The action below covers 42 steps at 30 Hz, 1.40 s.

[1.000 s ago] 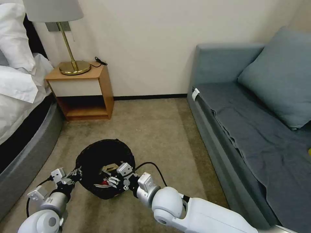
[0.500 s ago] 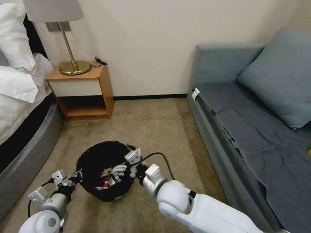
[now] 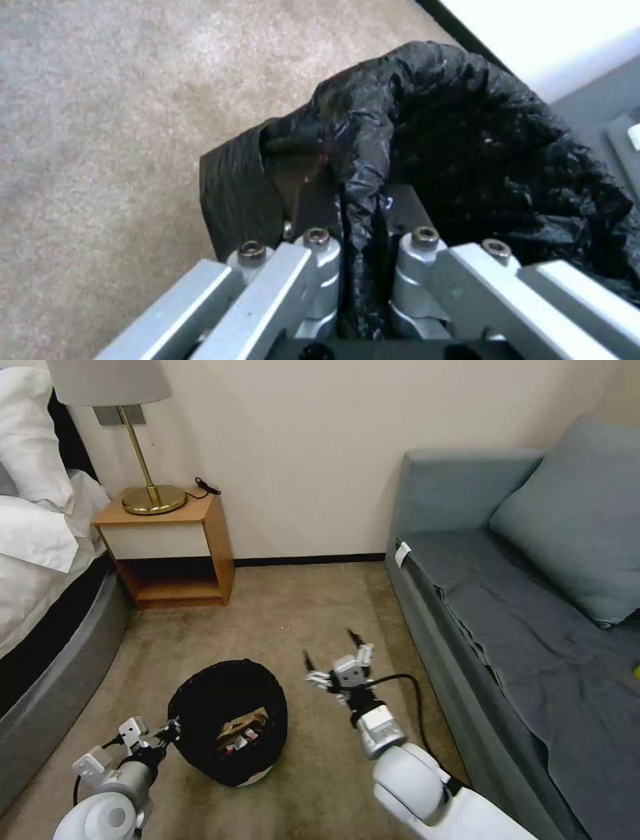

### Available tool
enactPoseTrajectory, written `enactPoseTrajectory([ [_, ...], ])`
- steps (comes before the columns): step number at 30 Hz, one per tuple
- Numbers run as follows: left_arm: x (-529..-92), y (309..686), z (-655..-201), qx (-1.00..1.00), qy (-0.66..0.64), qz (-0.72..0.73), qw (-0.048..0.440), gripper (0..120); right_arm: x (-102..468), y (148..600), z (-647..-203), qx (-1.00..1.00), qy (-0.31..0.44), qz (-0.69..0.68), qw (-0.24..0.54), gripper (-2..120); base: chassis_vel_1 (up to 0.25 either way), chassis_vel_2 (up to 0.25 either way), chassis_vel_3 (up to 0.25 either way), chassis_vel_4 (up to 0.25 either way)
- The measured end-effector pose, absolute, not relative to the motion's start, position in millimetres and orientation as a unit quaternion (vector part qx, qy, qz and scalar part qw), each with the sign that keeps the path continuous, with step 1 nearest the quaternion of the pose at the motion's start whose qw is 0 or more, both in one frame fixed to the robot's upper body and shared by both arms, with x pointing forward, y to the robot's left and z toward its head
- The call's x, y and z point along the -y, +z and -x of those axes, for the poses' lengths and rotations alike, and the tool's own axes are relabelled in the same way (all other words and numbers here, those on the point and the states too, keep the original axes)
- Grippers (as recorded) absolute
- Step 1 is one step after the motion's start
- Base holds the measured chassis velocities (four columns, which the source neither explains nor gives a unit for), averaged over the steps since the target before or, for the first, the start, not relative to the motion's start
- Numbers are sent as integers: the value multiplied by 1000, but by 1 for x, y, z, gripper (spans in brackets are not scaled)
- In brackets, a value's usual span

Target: Pick up the trash bin, then pick up the garbage on the floor and place it into the trash bin.

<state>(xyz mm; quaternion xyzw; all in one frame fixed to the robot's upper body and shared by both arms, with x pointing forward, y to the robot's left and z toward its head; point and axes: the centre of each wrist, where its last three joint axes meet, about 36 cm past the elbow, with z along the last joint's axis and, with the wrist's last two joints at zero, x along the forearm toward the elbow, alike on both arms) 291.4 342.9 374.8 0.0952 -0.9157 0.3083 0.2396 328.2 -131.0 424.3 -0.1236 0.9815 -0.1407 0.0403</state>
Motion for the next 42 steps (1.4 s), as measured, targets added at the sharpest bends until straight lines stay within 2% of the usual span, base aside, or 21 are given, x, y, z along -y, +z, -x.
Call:
enactPoseTrajectory([
  [13, -339, 370, -291, 912, 306, -102, 252, 5, 165, 429, -296, -987, -142, 71, 22, 100, 0, 0, 0, 0],
  [15, -339, 370, -290, 913, 304, -102, 254, 15, 171, 431, -289, -988, -141, 66, 24, 100, 0, 0, 0, 0],
  [20, -339, 371, -289, 914, 300, -100, 253, 27, 175, 432, -283, -988, -140, 61, 27, 100, 0, 0, 0, 0],
  [24, -337, 372, -286, 924, 279, -97, 244, 47, 174, 435, -274, -989, -133, 51, 28, 100, 0, 0, 0, 0],
  [26, -337, 372, -285, 926, 273, -96, 243, 49, 174, 435, -273, -990, -132, 50, 28, 100, 0, 0, 0, 0],
  [27, -338, 372, -283, 930, 262, -94, 239, 55, 174, 436, -271, -990, -131, 47, 28, 100, 0, 0, 0, 0],
  [29, -339, 374, -279, 944, 223, -94, 225, 66, 174, 436, -265, -990, -130, 41, 26, 100, 0, 0, 0, 0],
  [31, -339, 374, -277, 951, 202, -94, 214, 69, 175, 435, -262, -990, -130, 39, 25, 100, 0, 0, 0, 0],
  [33, -340, 378, -271, 964, 162, -87, 190, 81, 177, 433, -255, -991, -130, 34, 20, 100, 0, 0, 0, 0],
  [35, -339, 379, -270, 965, 160, -86, 188, 82, 177, 433, -254, -991, -130, 32, 19, 100, 0, 0, 0, 0],
  [36, -339, 384, -267, 970, 148, -80, 173, 90, 178, 433, -251, -991, -128, 28, 17, 100, 0, 0, 0, 0],
  [38, -339, 389, -263, 978, 125, -71, 148, 98, 178, 433, -248, -992, -124, 23, 13, 100, 0, 0, 0, 0],
  [42, -335, 395, -256, 985, 109, -57, 120, 100, 178, 435, -245, -993, -120, 14, 11, 100, 0, 0, 0, 0],
])
